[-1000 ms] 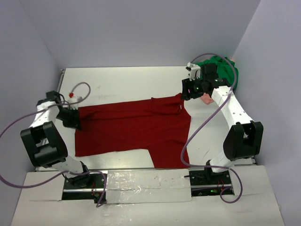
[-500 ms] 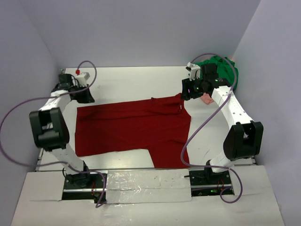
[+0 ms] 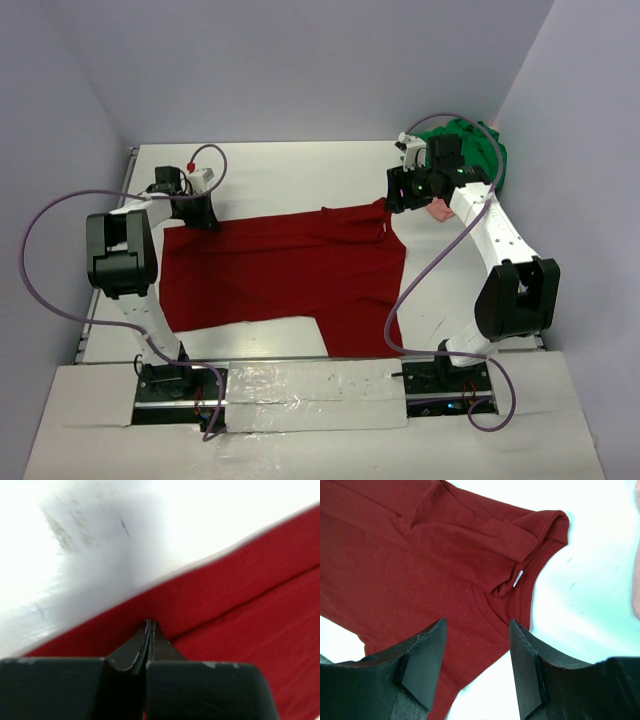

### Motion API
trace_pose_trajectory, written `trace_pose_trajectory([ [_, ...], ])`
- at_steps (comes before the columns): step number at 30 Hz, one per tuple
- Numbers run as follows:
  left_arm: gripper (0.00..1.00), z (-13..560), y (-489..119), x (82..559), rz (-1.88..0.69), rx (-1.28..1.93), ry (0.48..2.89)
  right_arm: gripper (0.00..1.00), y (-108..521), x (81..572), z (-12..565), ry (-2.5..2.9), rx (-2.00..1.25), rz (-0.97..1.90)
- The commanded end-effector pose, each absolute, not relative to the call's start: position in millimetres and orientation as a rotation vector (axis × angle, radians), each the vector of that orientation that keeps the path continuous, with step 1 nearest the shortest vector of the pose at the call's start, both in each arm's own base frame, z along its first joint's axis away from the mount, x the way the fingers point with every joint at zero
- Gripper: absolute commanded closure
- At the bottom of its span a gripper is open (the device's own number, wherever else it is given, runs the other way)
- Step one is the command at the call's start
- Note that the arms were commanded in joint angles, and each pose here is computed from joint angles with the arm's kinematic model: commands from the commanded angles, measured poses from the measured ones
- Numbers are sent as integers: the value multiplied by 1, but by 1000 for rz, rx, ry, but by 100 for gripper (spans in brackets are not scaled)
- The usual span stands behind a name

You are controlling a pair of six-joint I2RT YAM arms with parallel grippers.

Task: Fold and stack the t-shirts
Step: Fold the tshirt

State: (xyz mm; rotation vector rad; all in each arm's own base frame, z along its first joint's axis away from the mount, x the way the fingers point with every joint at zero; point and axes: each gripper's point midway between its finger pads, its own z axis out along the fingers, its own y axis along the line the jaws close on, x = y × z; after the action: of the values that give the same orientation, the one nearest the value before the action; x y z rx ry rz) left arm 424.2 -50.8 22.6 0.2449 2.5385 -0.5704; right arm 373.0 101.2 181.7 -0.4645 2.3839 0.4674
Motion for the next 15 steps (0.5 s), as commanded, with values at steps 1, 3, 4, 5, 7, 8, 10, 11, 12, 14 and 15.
trace_pose_trajectory([
  [1, 100, 30, -49, 444, -521, 237, 2462, 40, 99, 375, 196, 2342, -466, 455],
  [3, 100, 25, -49, 440, -522, 246, 2490, 40, 99, 375, 196, 2341, -466, 450],
  [4, 100, 21, -49, 439, -526, 246, 2512, 40, 98, 376, 197, 2338, -463, 445],
  [5, 100, 15, -51, 433, -544, 255, 2549, 40, 97, 376, 198, 2334, -465, 443],
  [7, 100, 13, -51, 428, -549, 264, 2571, 40, 97, 376, 199, 2331, -467, 440],
  [8, 100, 13, -51, 422, -549, 269, 2581, 40, 96, 376, 200, 2330, -464, 437],
  [10, 100, 17, -49, 410, -530, 287, 2589, 40, 96, 376, 200, 2330, -463, 433],
  [11, 100, 19, -48, 407, -520, 299, 2588, 40, 96, 376, 200, 2329, -463, 437],
  [12, 100, 21, -49, 402, -525, 305, 2591, 40, 97, 376, 201, 2327, -464, 441],
  [14, 100, 27, -49, 390, -521, 314, 2600, 40, 97, 376, 202, 2324, -463, 443],
  [15, 100, 28, -49, 386, -523, 313, 2604, 40, 98, 376, 203, 2323, -465, 446],
])
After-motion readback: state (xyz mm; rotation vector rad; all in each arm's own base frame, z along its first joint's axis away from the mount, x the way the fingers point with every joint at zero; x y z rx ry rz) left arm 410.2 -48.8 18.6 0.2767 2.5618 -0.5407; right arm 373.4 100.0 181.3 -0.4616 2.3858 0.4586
